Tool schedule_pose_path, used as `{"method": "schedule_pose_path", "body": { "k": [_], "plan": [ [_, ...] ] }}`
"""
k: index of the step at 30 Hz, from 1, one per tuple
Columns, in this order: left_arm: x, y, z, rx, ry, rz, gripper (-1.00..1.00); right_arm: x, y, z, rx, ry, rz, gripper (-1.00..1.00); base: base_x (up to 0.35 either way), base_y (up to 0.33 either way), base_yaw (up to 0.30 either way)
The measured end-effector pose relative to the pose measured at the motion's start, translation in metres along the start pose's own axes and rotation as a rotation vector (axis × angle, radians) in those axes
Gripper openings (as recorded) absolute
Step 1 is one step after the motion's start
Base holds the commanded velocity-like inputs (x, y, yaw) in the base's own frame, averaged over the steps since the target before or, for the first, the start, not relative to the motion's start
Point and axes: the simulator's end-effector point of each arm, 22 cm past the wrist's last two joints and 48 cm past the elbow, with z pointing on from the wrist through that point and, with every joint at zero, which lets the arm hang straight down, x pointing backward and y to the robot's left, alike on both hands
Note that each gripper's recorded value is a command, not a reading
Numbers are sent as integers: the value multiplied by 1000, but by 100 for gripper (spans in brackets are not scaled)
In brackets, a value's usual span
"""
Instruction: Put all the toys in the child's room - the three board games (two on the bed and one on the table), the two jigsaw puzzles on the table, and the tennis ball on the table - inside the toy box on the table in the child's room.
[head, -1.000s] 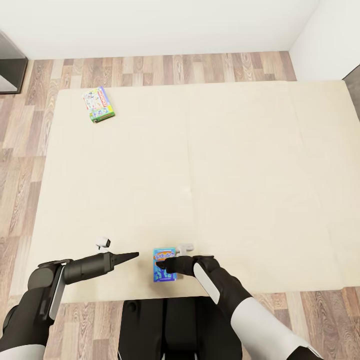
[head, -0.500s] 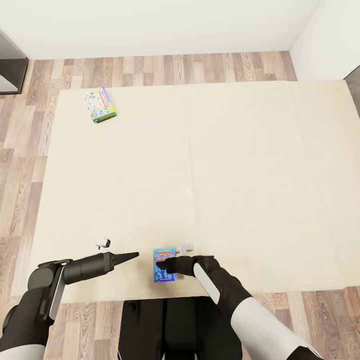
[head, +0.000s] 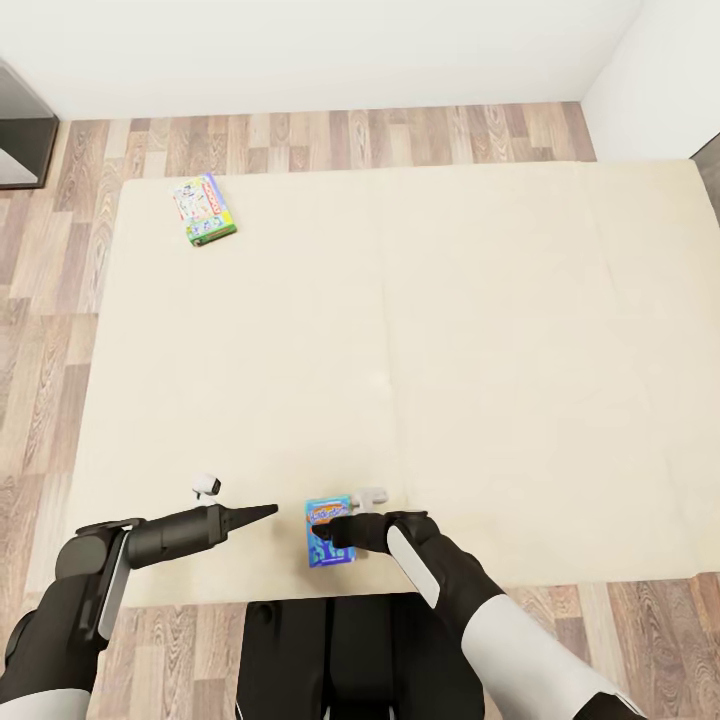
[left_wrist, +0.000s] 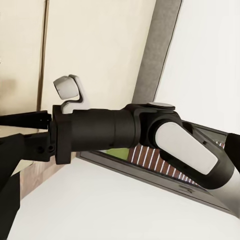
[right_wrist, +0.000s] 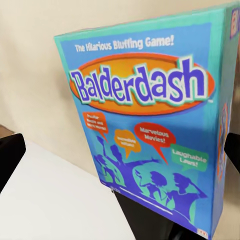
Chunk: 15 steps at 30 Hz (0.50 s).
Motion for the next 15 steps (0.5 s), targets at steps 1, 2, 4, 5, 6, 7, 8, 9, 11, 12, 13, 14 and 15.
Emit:
{"method": "schedule_pose_path", "body": {
  "k": [1, 2, 4, 5, 6, 7, 8, 9, 11, 12, 13, 14, 15],
  "plan": [
    [0, 0, 0, 0, 0, 0, 100, 0, 0, 0, 0, 1, 0, 100, 0, 57, 0],
    [0, 0, 0, 0, 0, 0, 100, 0, 0, 0, 0, 1, 0, 100, 0, 72, 0],
    [0, 0, 0, 0, 0, 0, 100, 0, 0, 0, 0, 2, 0, 100, 0, 78, 0],
    [0, 0, 0, 0, 0, 0, 100, 1, 0, 0, 0, 2, 0, 100, 0, 47, 0],
    [0, 0, 0, 1, 0, -1, 100, 1, 0, 0, 0, 3, 1, 100, 0, 37, 0],
    [0, 0, 0, 1, 0, -1, 100, 1, 0, 0, 0, 3, 1, 100, 0, 30, 0],
    [0, 0, 0, 1, 0, -1, 100, 1, 0, 0, 0, 4, 1, 100, 0, 19, 0],
    [0, 0, 0, 1, 0, -1, 100, 1, 0, 0, 0, 6, 1, 100, 0, 15, 0],
    [0, 0, 0, 1, 0, 0, 100, 2, 0, 0, 0, 10, 2, 100, 0, 8, 0],
    [0, 0, 0, 1, 0, 0, 100, 3, 0, 0, 0, 13, 2, 100, 0, 9, 0],
    [0, 0, 0, 1, 0, 0, 100, 3, 0, 0, 0, 14, 2, 100, 0, 34, 0],
    [0, 0, 0, 1, 0, 0, 100, 3, 0, 0, 0, 15, 3, 100, 0, 71, 0],
    [0, 0, 0, 1, 0, 0, 100, 4, 0, 0, 0, 16, 3, 100, 0, 88, 0]
  ]
}}
